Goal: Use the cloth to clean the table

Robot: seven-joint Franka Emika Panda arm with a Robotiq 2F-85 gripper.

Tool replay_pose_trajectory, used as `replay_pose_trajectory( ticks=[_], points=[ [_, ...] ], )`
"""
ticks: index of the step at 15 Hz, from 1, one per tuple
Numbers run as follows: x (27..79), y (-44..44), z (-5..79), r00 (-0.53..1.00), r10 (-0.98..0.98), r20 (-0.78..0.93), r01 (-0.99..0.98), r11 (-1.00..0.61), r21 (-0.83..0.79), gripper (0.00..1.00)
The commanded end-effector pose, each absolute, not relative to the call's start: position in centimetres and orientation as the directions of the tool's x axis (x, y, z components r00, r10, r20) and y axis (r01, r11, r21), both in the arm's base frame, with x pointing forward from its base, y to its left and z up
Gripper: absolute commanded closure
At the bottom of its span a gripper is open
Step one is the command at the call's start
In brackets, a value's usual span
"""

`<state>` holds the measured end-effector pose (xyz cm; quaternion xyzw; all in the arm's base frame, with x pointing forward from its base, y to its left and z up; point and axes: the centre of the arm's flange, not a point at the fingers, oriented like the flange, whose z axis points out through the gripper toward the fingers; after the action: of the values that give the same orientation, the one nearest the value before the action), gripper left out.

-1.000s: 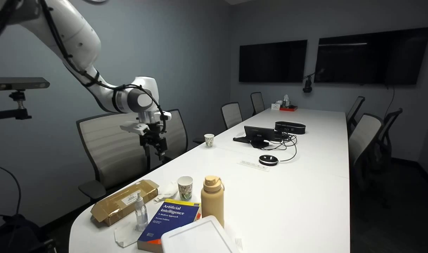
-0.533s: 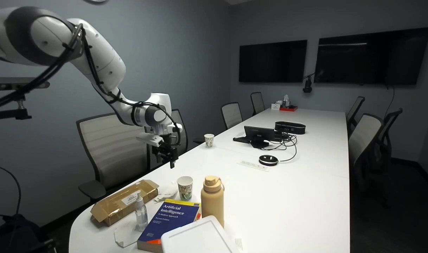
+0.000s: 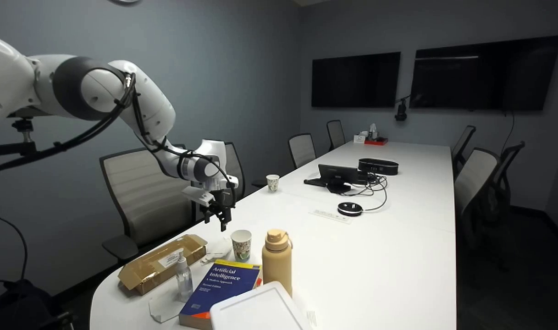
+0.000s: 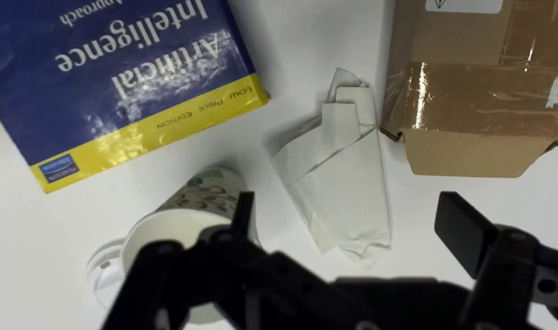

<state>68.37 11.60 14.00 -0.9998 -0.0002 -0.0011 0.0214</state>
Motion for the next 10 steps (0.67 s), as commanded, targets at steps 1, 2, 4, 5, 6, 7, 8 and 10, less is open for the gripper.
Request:
replay_pose_trajectory(
  ticks=[1,2,4,5,6,7,8,10],
  points=[
    [69.7,12.9,11.3,1.0,-0.009,0.009,-0.008,-0.997,-0.079,0.0],
    [69.8,13.0,10.4,1.0,-0.018,0.006,-0.018,-0.997,-0.076,0.0],
    [70.0,13.4,9.0,1.0,-0.017,0.0,-0.017,-0.997,-0.069,0.0],
    [70.1,13.4,8.4,1.0,-0.015,-0.003,-0.015,-0.998,-0.067,0.0],
    [70.2,13.4,7.6,1.0,-0.016,-0.005,-0.016,-0.998,-0.064,0.0],
    [70.4,13.6,7.1,1.0,-0.017,-0.007,-0.018,-0.998,-0.065,0.0],
    [70.6,14.0,6.5,1.0,-0.018,-0.009,-0.019,-0.998,-0.067,0.0],
    [70.8,14.2,5.2,1.0,-0.019,-0.013,-0.02,-0.998,-0.064,0.0]
  ],
)
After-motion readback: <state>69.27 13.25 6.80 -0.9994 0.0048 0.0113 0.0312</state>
